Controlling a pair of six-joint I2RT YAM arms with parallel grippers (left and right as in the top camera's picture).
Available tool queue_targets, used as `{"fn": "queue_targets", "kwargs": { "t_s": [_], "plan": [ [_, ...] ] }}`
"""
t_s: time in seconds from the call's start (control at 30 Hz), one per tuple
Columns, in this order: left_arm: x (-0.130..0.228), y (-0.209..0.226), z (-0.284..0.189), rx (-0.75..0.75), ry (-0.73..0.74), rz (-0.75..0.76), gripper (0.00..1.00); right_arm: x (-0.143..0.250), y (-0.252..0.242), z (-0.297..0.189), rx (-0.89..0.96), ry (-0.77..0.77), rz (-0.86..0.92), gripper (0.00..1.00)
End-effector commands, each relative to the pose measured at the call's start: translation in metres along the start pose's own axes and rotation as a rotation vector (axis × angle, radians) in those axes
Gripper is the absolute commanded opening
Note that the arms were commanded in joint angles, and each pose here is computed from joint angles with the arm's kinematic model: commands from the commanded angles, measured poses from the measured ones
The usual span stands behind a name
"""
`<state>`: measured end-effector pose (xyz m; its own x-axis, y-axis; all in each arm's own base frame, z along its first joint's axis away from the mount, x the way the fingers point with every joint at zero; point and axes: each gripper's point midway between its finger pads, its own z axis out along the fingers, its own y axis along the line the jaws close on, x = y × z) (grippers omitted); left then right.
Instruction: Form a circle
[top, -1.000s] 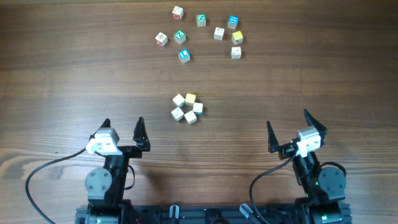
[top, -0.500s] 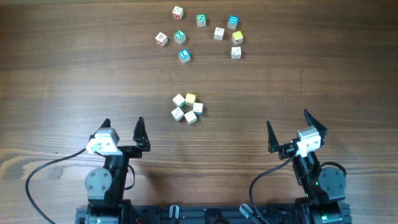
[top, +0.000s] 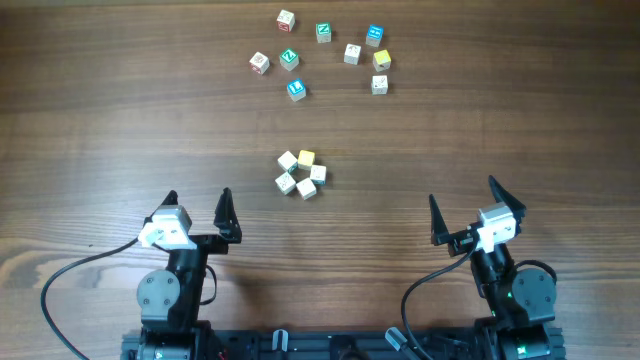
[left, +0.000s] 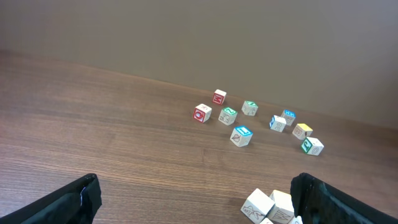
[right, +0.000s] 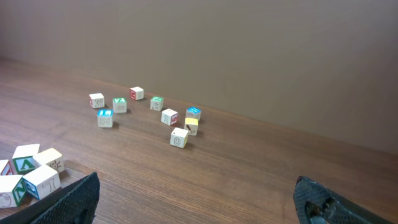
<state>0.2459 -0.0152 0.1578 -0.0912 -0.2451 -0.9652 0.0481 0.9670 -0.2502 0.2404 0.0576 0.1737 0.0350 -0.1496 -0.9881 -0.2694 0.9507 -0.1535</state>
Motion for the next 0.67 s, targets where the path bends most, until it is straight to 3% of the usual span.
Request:
{"fn": "queue_targets", "kwargs": {
  "t_s": [0.0, 0.63],
  "plan": [
    [0.0021, -0.0014, -0.0001, 0.009, 0.003, 0.02, 1.0, -0.0028, -0.0019, -0.0008, 0.01, -0.013, -0.002, 1.0],
    [0.0021, -0.0014, -0.0001, 0.009, 0.003, 0.02, 1.0, -0.0029, -0.0018, -0.0008, 0.01, -0.013, -0.002, 1.0]
  ]
}}
